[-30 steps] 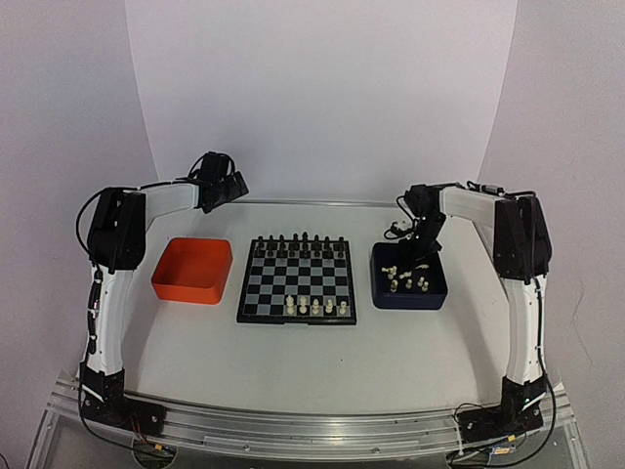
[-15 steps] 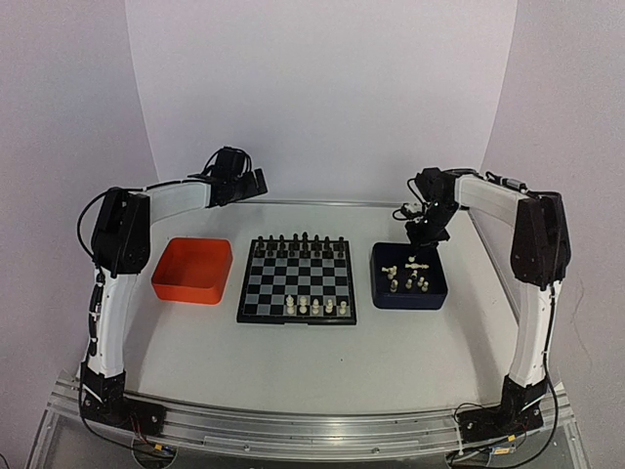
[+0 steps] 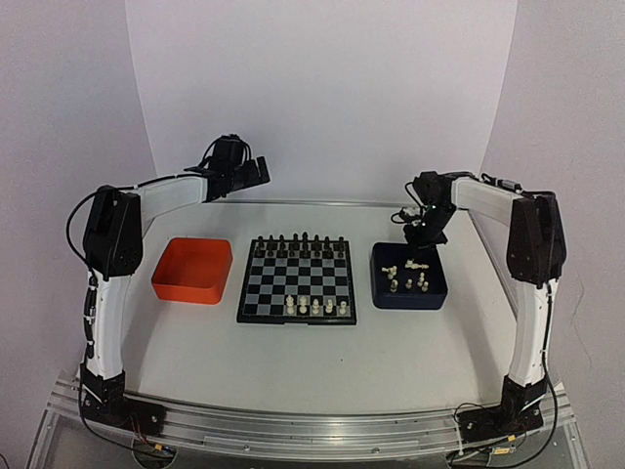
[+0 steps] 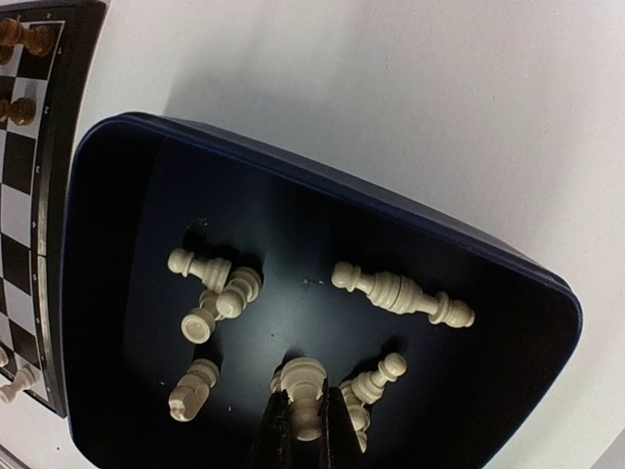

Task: Set up the chess pieces on the board
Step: Adjust the chess piece in the storage box, then pick up the chess piece from the storage box.

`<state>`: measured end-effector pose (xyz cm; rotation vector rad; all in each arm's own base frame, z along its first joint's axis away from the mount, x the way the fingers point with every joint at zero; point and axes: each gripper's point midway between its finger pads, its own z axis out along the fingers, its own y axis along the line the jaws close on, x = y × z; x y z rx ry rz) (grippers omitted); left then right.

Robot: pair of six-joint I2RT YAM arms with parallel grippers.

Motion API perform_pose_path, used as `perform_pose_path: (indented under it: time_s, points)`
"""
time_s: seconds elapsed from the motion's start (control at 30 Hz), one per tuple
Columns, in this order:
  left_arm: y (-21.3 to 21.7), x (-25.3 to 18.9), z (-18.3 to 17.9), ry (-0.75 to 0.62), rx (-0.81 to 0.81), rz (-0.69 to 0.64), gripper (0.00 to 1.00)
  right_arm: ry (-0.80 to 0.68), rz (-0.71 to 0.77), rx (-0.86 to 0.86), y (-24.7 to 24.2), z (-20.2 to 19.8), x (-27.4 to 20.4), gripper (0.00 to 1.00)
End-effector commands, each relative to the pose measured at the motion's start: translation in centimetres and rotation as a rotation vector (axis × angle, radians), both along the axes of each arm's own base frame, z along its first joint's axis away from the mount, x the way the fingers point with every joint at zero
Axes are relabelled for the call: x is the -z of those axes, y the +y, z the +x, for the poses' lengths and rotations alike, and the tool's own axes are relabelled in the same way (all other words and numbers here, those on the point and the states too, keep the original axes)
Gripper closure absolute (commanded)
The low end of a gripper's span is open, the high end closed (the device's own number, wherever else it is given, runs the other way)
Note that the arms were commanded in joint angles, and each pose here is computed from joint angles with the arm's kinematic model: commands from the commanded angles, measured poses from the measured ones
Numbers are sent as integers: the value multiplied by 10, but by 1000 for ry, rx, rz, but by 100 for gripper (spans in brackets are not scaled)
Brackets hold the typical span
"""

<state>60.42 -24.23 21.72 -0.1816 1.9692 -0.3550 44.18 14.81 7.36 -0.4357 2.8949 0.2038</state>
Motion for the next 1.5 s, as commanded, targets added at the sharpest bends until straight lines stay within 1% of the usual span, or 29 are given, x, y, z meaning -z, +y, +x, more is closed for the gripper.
perform_pose_path:
  time_s: [0.0,0.1,0.3,0.37,0.43,0.67,0.8,1.03,1.13,1.2,1.27,1.33,1.47]
  points:
    - [4,-33,-2,-64,-5,-16,0,20,19,-7,6,12,14,98]
    - [3,-30,0,-59,-7,-14,0,29,12,-8,6,16,23,97]
    - [3,-23,3,-46,-12,-7,0,33,-44,-16,-2,20,36,93]
    - [2,-20,4,-42,-13,-5,0,44,-41,-17,-1,18,39,91]
    - [2,-19,5,-39,-13,-4,0,50,-32,-16,0,15,39,85]
    - [1,-17,6,-37,-11,-2,0,38,-13,-15,2,14,29,61]
    - [1,-18,6,-39,-11,-7,0,3,2,-15,4,17,13,55]
    - [4,-20,4,-48,-21,-10,0,-43,86,-39,14,15,-16,46]
    - [6,-21,4,-55,-31,-7,0,-49,107,-45,11,14,-19,41]
    - [8,-20,5,-55,-38,-1,0,-55,137,-79,15,12,-23,40]
    - [10,-20,5,-58,-45,7,0,-53,191,-130,26,10,-26,34]
    - [11,-18,6,-60,-52,13,0,-49,215,-142,32,13,-23,30]
    - [12,-15,7,-57,-55,20,0,-54,203,-174,39,20,-17,28]
